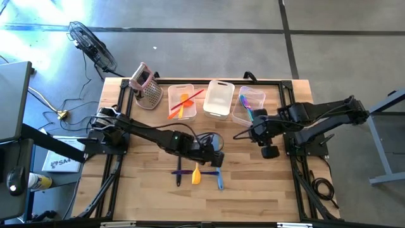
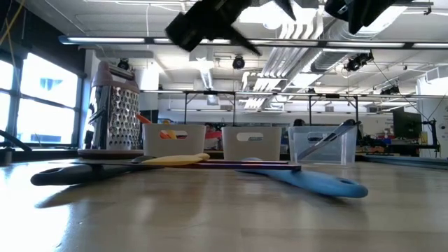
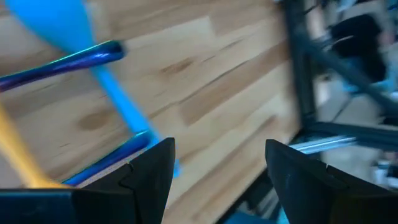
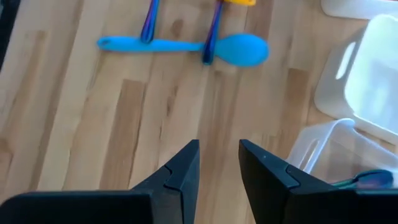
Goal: Pick & Place Kitchen Items
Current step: Put the yellow spatula into the left white bin
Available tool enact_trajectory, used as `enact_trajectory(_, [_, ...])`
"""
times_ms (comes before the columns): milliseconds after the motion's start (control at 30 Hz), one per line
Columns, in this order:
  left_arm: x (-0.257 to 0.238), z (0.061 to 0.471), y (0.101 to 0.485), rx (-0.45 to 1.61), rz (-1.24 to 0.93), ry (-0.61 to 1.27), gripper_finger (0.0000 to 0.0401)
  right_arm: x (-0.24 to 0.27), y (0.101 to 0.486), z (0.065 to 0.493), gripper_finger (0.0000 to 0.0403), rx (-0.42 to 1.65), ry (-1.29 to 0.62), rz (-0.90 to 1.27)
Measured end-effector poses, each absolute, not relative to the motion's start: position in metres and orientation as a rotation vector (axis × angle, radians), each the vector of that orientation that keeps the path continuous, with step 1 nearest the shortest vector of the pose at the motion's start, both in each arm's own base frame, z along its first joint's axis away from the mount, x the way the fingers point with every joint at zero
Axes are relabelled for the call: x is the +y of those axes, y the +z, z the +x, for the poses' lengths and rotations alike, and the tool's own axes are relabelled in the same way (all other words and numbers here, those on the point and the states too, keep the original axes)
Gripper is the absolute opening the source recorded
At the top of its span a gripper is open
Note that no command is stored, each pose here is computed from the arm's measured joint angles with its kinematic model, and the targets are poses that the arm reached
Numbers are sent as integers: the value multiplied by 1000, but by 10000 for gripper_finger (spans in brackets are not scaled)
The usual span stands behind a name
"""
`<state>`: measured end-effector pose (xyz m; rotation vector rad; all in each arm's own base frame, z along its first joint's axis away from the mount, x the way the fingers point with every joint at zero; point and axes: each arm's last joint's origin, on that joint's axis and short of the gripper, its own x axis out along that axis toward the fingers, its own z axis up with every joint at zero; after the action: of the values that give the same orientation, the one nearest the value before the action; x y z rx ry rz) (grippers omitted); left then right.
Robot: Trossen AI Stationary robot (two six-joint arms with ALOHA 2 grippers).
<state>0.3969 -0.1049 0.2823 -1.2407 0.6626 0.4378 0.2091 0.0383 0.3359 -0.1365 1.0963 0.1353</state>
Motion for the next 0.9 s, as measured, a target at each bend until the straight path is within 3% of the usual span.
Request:
enact_trajectory(233, [-116, 428, 301, 619, -1218, 424, 244, 38, 335, 207, 105, 1120, 173, -172])
enact_trajectory(533, [-125, 438, 322, 788, -1149, 549, 244, 37, 337, 188, 105, 1196, 225, -139])
enact_trajectory(900, [-141, 417, 306, 948, -1227, 815, 244, 24, 374, 118, 105, 946, 207, -66])
